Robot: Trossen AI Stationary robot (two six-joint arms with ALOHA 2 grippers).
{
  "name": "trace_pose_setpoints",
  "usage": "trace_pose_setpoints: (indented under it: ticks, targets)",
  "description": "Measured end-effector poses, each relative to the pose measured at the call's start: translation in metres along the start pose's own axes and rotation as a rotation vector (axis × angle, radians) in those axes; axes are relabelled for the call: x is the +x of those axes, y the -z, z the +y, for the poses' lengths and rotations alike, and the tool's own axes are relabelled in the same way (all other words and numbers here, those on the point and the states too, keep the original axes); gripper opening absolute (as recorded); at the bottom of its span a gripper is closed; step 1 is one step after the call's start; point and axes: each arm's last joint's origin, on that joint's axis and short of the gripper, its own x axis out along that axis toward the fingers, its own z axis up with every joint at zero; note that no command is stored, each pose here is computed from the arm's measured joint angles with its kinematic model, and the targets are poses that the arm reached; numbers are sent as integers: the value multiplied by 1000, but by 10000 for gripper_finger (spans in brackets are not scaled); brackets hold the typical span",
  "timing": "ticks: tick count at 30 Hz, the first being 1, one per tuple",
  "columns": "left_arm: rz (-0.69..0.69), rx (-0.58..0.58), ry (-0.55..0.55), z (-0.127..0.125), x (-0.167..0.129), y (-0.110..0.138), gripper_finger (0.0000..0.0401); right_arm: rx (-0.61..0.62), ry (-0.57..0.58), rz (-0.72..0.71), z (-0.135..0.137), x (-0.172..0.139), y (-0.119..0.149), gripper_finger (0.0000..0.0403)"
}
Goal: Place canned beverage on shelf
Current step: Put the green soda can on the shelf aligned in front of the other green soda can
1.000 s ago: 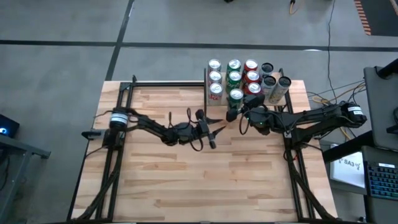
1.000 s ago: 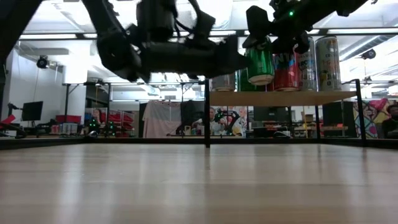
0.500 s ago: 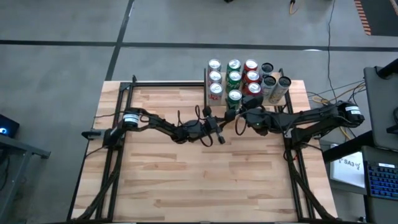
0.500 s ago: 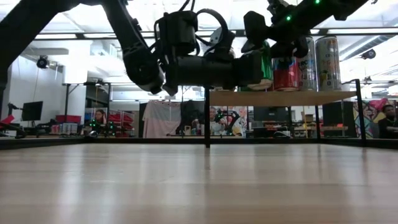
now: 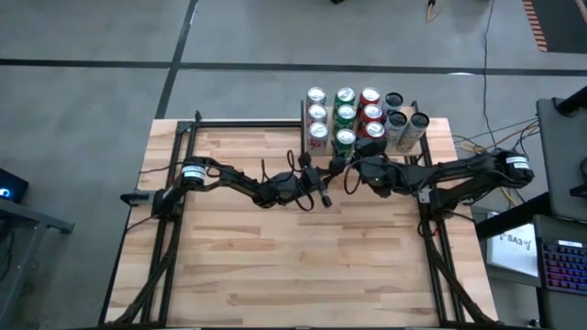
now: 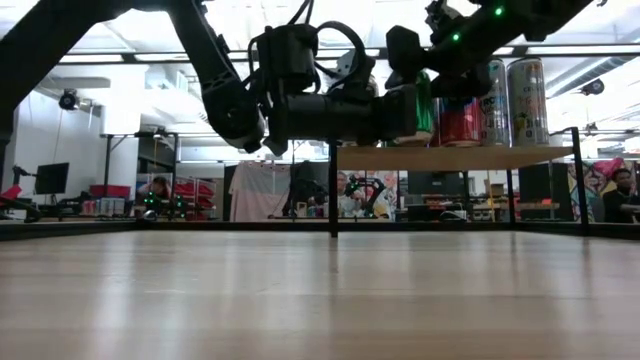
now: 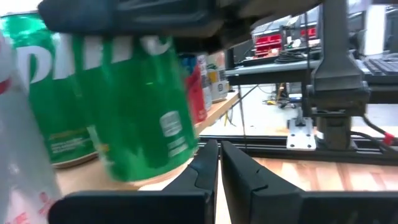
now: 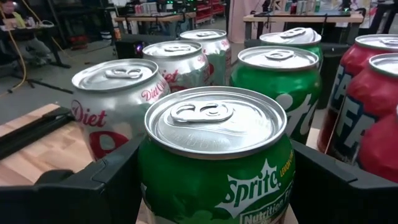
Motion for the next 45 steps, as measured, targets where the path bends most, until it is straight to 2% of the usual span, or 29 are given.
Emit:
trace_pose_setpoints:
  ticks: [16,26,45]
  targets:
    - [8,11,-4,11,4,3,1,-4,4,-18,4,6,3,294]
    - [6,30,-8,11,7,2,1,-9,13,-20,2,8,2,329]
    - [7,41,-14,14,8,3,1,-16,7,-46,2,7,-4,326]
